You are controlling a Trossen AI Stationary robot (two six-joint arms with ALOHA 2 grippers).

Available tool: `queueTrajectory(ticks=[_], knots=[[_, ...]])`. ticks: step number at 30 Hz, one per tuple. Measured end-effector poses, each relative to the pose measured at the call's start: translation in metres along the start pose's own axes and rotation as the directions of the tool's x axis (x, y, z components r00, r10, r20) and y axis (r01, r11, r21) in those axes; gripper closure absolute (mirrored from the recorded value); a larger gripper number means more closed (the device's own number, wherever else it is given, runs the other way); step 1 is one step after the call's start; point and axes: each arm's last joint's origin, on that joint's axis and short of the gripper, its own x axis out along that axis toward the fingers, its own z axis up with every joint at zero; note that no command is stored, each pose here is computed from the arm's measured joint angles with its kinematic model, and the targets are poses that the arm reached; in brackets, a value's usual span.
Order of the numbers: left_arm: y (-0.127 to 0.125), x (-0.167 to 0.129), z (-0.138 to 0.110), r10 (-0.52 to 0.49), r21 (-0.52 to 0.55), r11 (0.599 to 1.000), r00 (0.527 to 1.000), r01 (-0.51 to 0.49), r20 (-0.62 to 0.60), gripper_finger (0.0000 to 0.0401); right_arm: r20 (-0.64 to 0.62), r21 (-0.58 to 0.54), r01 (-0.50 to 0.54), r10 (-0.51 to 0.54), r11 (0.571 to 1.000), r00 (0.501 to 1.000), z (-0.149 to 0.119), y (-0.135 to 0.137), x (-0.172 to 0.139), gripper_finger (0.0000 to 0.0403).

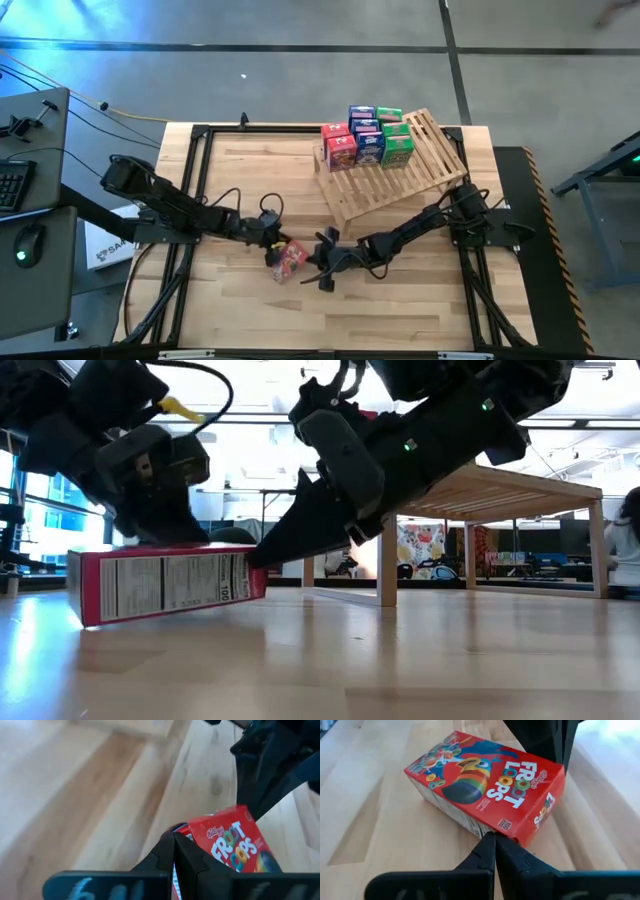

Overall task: Stack cereal on shelf
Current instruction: Put the red cereal box on the shelf aligned with the other red cereal boxes

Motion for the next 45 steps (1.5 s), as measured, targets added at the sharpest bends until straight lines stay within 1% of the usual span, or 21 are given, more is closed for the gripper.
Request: queueTrajectory(ticks=[4, 10, 13, 16, 20, 27, 33, 39, 45], knots=[[-0.002, -0.006, 0.007, 0.018, 0.047, 0.999, 0.998, -0.021, 0.065, 0.04, 0.029, -0.048, 0.041, -0.04, 0.998, 0.999, 0.007, -0.001, -0.005, 0.0403], [-0.009, -0.017, 0.017, 0.038, 0.117, 0.991, 0.985, -0.058, 0.171, 0.04, 0.105, -0.139, 0.106, -0.092, 0.985, 0.99, 0.03, -0.001, -0.023, 0.0403], [-0.014, -0.022, 0.018, 0.066, 0.162, 0.981, 0.973, -0.104, 0.221, 0.04, 0.115, -0.195, 0.123, -0.102, 0.973, 0.988, 0.035, -0.002, -0.028, 0.0403], [-0.02, -0.025, 0.014, 0.097, 0.205, 0.967, 0.962, -0.153, 0.257, 0.04, 0.113, -0.26, 0.131, -0.105, 0.957, 0.988, 0.035, -0.003, -0.029, 0.0403], [-0.026, -0.028, 0.009, 0.144, 0.239, 0.946, 0.943, -0.221, 0.3, 0.04, 0.105, -0.341, 0.149, -0.12, 0.928, 0.987, 0.035, -0.004, -0.028, 0.0403], [-0.038, -0.032, -0.003, 0.193, 0.281, 0.909, 0.91, -0.306, 0.368, 0.04, 0.106, -0.492, 0.161, -0.125, 0.855, 0.986, 0.035, -0.004, -0.028, 0.0403], [-0.049, -0.032, -0.02, 0.221, 0.324, 0.871, 0.884, -0.369, 0.412, 0.04, 0.103, -0.576, 0.145, -0.105, 0.805, 0.989, 0.035, -0.003, -0.028, 0.0402], [-0.062, -0.035, -0.031, 0.227, 0.358, 0.826, 0.839, -0.435, 0.494, 0.04, 0.113, -0.62, 0.123, -0.067, 0.775, 0.991, 0.036, -0.002, -0.028, 0.0402], [-0.068, -0.038, -0.037, 0.224, 0.389, 0.796, 0.823, -0.463, 0.521, 0.0401, 0.115, -0.691, 0.118, -0.054, 0.713, 0.992, 0.04, 0.003, -0.029, 0.0402]])
